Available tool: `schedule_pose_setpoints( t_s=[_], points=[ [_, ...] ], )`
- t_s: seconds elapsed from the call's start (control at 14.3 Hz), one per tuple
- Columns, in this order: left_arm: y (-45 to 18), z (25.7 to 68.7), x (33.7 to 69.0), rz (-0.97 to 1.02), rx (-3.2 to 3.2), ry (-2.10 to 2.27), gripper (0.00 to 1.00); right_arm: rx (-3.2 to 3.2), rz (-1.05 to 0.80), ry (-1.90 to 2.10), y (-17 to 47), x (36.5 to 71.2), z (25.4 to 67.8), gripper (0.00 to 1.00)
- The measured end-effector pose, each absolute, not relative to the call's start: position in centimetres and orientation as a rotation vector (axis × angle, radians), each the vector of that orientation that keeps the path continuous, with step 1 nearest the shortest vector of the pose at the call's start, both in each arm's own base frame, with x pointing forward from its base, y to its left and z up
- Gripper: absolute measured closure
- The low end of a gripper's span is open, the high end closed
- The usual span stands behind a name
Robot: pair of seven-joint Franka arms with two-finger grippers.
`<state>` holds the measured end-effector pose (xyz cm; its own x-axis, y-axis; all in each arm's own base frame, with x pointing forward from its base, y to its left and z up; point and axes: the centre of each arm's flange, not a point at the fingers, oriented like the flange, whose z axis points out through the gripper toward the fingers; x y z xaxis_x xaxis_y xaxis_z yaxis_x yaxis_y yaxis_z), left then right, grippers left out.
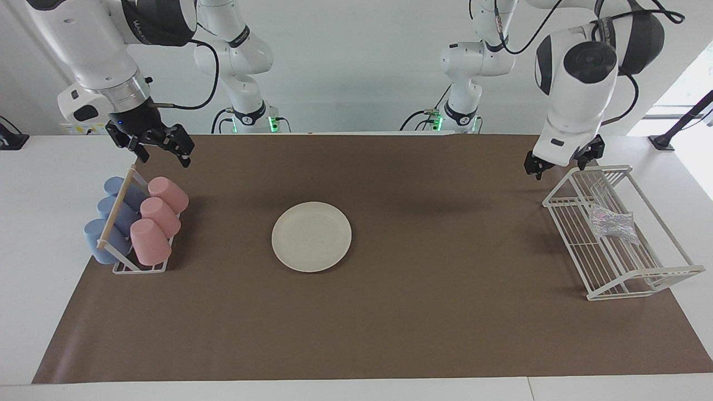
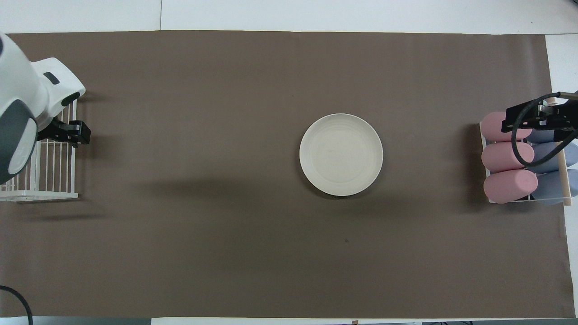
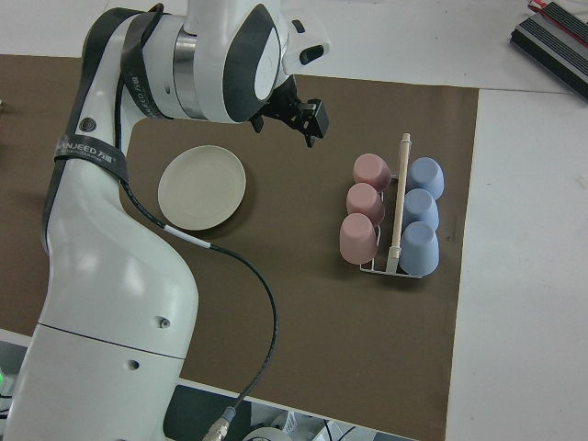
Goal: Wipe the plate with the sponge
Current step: 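Grasp the clear scrubber in the wire basket with the left gripper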
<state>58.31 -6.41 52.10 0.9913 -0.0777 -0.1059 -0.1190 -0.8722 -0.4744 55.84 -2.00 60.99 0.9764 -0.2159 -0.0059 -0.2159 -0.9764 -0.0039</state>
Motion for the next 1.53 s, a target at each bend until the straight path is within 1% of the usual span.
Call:
schedule_pose_setpoints(
  t_s=[0.14, 0.28, 0.42, 0.7, 1.19, 1.53],
  points=[
    [-6.1, 49.4, 60.2, 0.093, -2.516, 0.194, 0.0, -3.109, 0.039, 0.42, -1.9, 55.6, 60.8, 0.0],
    [-5.5, 48.0, 61.4, 0.064, -2.425, 0.238, 0.0, -3.099, 0.059, 0.485, -1.7, 55.5, 60.7, 0.0],
    [-4.3, 46.5, 61.8, 0.042, -2.333, 0.275, 0.0, -3.085, 0.075, 0.564, -1.6, 55.4, 60.6, 0.0],
    [-2.7, 42.6, 62.1, 0.026, -2.232, 0.273, 0.0, -3.029, 0.153, 0.854, -0.8, 54.8, 60.3, 0.0],
    [-2.7, 38.7, 62.0, 0.015, -2.133, 0.289, 0.0, -2.82, 0.188, 1.486, 3.2, 54.1, 60.3, 0.0],
    [-2.6, 38.5, 62.2, 0.004, -2.088, 0.315, 0.0, -2.576, 0.205, 1.854, 5.9, 53.8, 60.6, 0.0]
  ],
)
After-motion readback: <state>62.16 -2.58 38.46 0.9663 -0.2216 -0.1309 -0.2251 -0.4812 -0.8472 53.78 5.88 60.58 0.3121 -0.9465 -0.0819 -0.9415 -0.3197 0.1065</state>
